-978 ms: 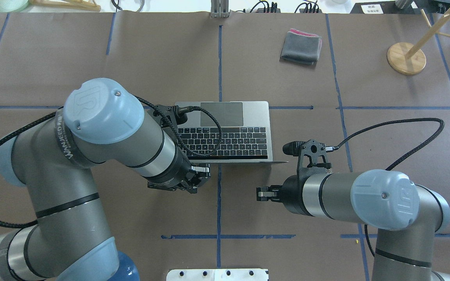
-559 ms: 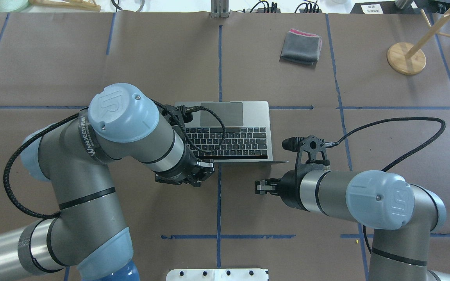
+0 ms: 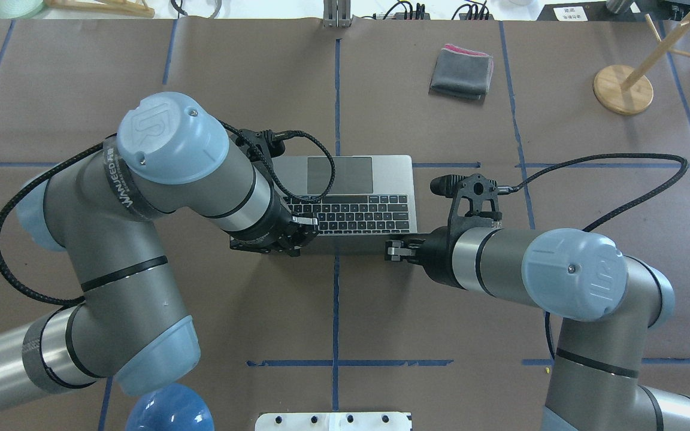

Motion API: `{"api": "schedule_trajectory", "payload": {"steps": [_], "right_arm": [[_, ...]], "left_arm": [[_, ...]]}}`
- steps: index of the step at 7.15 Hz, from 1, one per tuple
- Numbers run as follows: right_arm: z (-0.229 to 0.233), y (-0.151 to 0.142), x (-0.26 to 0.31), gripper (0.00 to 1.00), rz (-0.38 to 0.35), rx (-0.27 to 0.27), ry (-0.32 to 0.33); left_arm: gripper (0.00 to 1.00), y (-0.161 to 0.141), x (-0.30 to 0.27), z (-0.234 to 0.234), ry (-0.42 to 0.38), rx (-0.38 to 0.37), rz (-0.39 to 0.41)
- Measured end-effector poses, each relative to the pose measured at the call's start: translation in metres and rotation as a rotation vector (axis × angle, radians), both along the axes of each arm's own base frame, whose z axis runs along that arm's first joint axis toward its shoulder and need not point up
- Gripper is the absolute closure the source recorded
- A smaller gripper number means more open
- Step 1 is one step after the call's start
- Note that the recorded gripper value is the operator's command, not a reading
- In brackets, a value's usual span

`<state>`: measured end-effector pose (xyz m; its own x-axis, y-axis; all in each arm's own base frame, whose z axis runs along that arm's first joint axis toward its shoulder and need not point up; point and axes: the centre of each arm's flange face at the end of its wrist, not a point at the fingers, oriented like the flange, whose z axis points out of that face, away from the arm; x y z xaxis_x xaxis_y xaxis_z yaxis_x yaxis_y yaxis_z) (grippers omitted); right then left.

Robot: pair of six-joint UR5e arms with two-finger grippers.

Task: Close laptop

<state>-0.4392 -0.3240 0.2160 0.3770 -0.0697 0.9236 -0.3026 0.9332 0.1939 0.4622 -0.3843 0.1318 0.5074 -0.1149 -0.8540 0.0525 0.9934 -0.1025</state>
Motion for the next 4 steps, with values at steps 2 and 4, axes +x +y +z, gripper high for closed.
{"api": "schedule_trajectory", "payload": {"steps": [2, 4], "right_arm": [[-0.007, -0.025, 0.002, 1.00, 0.041, 0.002, -0.001], [-0.008, -0.060, -0.003, 1.00, 0.088, 0.004, 0.018]], "left_arm": [[1.00, -0.022, -0.009, 0.006, -0.016, 0.013, -0.025], [1.00, -0.047, -0.006, 0.012, -0.022, 0.015, -0.053]]}}
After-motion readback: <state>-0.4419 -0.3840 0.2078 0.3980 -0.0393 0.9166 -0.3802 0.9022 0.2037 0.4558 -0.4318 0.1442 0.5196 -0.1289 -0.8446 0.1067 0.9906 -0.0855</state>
